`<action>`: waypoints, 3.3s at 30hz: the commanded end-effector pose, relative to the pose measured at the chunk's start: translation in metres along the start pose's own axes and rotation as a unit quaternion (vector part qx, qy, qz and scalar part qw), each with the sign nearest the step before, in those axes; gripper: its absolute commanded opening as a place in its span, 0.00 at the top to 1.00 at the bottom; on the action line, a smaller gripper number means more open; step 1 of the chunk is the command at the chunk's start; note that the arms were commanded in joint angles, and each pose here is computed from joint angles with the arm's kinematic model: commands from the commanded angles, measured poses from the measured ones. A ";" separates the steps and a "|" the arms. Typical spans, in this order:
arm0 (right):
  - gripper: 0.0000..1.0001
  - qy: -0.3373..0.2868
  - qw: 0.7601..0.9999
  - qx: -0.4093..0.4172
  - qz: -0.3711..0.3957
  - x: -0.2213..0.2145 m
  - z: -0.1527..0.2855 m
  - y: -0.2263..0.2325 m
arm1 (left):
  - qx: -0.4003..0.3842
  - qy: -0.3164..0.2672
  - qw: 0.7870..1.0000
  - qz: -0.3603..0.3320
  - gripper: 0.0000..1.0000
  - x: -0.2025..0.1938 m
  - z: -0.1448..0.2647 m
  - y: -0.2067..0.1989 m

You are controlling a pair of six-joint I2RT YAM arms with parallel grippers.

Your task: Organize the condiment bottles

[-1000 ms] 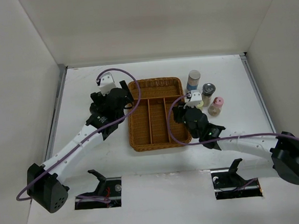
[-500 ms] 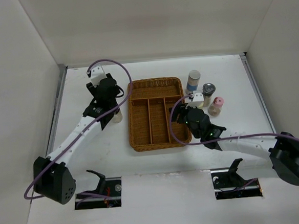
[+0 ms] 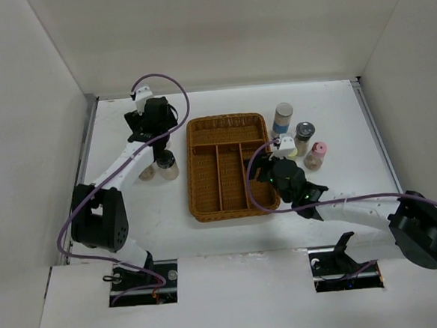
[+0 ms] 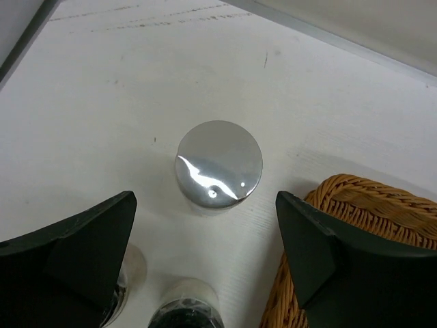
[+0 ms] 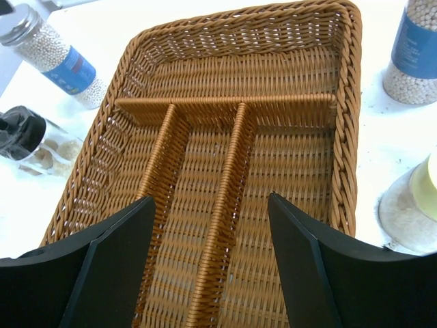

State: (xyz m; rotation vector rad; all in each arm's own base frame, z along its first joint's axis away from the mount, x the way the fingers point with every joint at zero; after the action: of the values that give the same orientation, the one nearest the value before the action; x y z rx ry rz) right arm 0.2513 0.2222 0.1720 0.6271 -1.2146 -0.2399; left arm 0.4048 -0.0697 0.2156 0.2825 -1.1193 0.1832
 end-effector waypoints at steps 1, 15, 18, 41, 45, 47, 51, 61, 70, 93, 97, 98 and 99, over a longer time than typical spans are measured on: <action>0.26 -0.020 0.999 0.023 -0.021 0.009 -0.006 0.012 | -0.017 -0.025 0.999 0.012 0.16 0.025 -0.007 -0.006; 0.26 -0.009 1.000 0.017 -0.016 0.003 -0.011 0.008 | 0.008 -0.005 1.000 0.004 0.28 0.016 -0.042 -0.008; 0.27 -0.010 1.000 0.015 -0.012 0.004 -0.011 0.009 | 0.011 -0.001 1.000 0.008 0.33 0.012 -0.044 -0.005; 0.28 -0.031 0.999 0.015 -0.034 0.014 -0.005 0.003 | -0.123 -0.168 0.976 0.060 0.64 0.110 0.092 -0.053; 0.29 -0.042 0.998 0.011 -0.048 0.021 -0.002 -0.002 | -0.166 -0.160 0.972 0.036 0.63 0.097 0.103 -0.092; 0.29 -0.049 0.997 0.010 -0.051 0.024 -0.001 -0.005 | -0.170 -0.153 0.973 0.027 0.63 0.091 0.099 -0.103; 0.29 -0.047 0.997 0.009 -0.054 0.026 -0.001 -0.007 | -0.173 -0.141 0.975 0.023 0.63 0.080 0.088 -0.114; 0.29 -0.045 0.998 0.013 -0.050 0.025 -0.003 -0.006 | -0.165 -0.126 0.978 0.005 0.63 0.055 0.063 -0.131; 0.29 -0.039 0.998 0.011 -0.051 0.023 -0.003 -0.007 | -0.146 -0.095 0.984 -0.030 0.57 0.027 0.033 -0.141; 0.61 -0.045 0.998 0.009 -0.043 0.026 -0.004 -0.009 | -0.162 -0.167 0.972 0.042 0.07 0.057 0.081 -0.105; 0.84 -0.032 0.999 0.010 -0.036 0.023 -0.007 -0.006 | -0.166 -0.197 0.962 0.089 0.26 0.059 0.109 -0.071; 0.85 -0.029 0.999 0.014 -0.032 0.022 -0.006 -0.003 | -0.171 -0.201 0.959 0.102 0.37 0.054 0.115 -0.064; 0.86 -0.029 0.999 0.018 -0.030 0.021 -0.005 -0.001 | -0.174 -0.201 0.958 0.112 0.46 0.048 0.119 -0.058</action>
State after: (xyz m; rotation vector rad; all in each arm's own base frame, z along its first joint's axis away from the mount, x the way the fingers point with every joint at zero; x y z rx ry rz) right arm 0.2601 0.2023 0.1674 0.6282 -1.2168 -0.3040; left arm 0.3571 -0.1719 0.2775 -0.0331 -1.4561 0.0321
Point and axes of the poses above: each gripper's point midway between its finger pads, its own z axis back along the fingers, its own y axis along the line the jaws close on, x = y × z, the point moved 6 cm from there along z, back along the fingers, and after that the axes turned 15 degrees about -z, right-handed, at the moved point
